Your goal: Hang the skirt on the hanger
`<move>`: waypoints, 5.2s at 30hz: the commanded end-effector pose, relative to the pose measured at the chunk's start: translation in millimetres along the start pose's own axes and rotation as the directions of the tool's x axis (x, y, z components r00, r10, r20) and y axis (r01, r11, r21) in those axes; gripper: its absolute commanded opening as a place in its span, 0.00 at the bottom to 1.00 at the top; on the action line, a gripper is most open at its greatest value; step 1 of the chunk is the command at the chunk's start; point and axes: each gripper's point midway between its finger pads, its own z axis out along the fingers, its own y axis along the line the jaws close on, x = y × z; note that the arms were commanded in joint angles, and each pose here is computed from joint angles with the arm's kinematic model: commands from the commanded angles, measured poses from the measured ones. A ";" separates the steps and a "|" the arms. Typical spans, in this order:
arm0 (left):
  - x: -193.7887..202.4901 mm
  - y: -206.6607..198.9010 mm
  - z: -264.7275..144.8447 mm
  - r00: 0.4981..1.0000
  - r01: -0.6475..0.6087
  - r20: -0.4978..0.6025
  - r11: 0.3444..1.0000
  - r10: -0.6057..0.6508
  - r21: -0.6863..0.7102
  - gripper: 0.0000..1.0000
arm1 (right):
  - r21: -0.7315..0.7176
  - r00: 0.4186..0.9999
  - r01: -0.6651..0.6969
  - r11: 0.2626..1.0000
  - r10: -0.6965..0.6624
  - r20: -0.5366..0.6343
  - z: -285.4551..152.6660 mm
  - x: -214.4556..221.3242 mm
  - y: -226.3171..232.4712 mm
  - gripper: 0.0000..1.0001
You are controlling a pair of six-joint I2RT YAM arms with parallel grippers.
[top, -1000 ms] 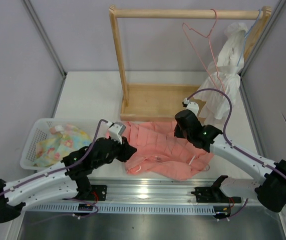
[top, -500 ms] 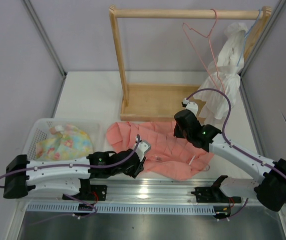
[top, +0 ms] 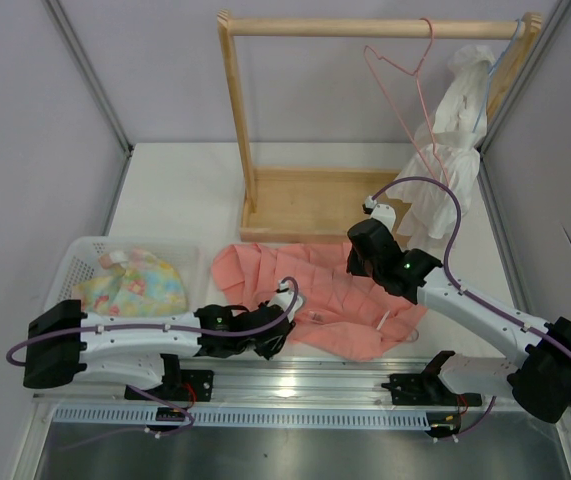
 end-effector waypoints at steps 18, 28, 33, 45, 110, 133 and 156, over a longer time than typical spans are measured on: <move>-17.9 10.4 10.1 0.998 0.024 0.058 0.996 -0.019 -0.088 0.35 | -0.028 0.998 -0.011 1.000 0.013 0.054 -7.6 -18.1 8.2 0.00; -10.0 13.4 21.5 1.000 0.003 0.026 0.993 0.000 -0.114 0.32 | -0.028 0.998 -0.009 1.000 0.010 0.058 -9.9 -18.4 7.0 0.00; -10.5 12.6 22.2 1.000 -0.005 0.022 0.994 0.007 -0.107 0.20 | -0.031 0.998 -0.011 0.999 0.013 0.059 -10.1 -19.0 7.8 0.00; -57.8 -13.4 -7.1 0.980 0.111 0.135 0.969 -0.143 0.222 0.00 | -0.040 0.997 -0.013 0.999 0.016 0.073 -13.8 -24.3 10.1 0.00; -88.5 118.2 -21.3 0.652 0.632 0.324 0.728 -0.685 0.267 0.00 | -0.040 0.993 -0.052 0.998 0.056 0.107 -25.4 -35.9 -3.2 0.00; -106.9 126.2 -34.8 0.649 0.605 0.389 0.754 -0.654 0.257 0.00 | 0.005 0.998 0.005 1.000 -0.005 0.065 -15.3 -20.8 -4.5 0.00; -126.0 76.4 -26.9 0.791 0.432 0.283 0.823 -0.542 0.369 0.00 | -0.063 0.993 -0.026 0.998 0.033 0.113 -14.8 -44.1 21.6 0.00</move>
